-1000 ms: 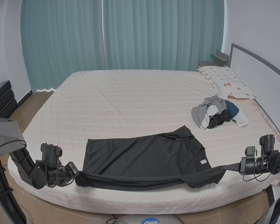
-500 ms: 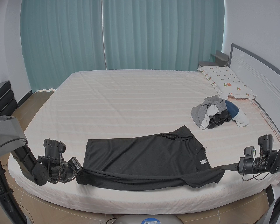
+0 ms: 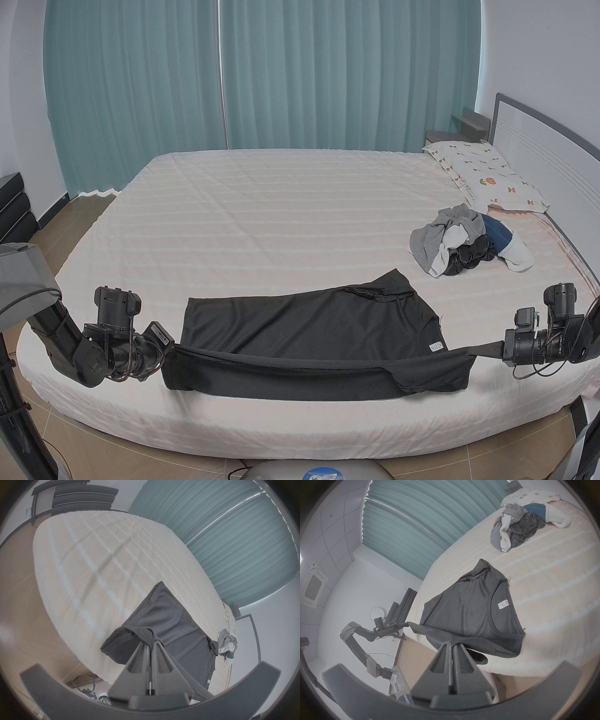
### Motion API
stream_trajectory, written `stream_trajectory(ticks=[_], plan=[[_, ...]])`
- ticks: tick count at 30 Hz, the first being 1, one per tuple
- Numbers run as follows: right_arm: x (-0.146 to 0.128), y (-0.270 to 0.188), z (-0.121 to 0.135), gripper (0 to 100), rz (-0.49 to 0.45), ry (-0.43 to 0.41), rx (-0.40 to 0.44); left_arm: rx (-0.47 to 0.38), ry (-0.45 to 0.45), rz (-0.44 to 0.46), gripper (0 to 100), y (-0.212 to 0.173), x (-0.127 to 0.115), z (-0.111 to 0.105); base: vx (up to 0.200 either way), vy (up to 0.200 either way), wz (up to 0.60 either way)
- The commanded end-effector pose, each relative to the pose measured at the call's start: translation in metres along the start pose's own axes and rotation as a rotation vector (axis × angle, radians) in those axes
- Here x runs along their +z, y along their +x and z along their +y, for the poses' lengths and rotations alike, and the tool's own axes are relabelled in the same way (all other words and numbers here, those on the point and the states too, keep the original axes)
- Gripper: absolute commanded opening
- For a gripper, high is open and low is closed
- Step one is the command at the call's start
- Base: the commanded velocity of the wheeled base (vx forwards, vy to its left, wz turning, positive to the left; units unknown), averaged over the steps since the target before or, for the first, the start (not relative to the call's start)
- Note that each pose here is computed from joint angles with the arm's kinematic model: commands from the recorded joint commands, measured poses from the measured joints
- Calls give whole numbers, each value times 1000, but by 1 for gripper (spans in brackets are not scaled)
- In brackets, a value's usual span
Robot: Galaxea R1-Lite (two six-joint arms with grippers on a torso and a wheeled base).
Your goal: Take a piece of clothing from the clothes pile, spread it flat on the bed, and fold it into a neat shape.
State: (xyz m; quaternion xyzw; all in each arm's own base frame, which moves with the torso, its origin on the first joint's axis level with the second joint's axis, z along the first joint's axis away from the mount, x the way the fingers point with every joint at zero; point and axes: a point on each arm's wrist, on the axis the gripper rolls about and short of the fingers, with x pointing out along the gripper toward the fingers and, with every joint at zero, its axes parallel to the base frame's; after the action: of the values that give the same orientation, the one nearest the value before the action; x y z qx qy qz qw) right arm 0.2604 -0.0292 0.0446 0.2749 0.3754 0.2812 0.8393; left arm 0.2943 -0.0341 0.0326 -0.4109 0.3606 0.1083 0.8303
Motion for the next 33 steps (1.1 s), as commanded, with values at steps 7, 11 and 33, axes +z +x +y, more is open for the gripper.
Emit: stream_trajectory(ticks=[7, 11, 33], plan=[[14, 20, -13, 0, -1, -14, -21, 44, 6, 45, 0, 31, -9, 4, 0, 0, 0], [17, 40, -19, 0, 19, -4, -65, 50, 5, 48, 0, 36, -10, 4, 0, 0, 0], [32, 90, -38, 0, -119, 112, -53, 81, -53, -30, 0, 66, -2, -1, 0, 0, 0]])
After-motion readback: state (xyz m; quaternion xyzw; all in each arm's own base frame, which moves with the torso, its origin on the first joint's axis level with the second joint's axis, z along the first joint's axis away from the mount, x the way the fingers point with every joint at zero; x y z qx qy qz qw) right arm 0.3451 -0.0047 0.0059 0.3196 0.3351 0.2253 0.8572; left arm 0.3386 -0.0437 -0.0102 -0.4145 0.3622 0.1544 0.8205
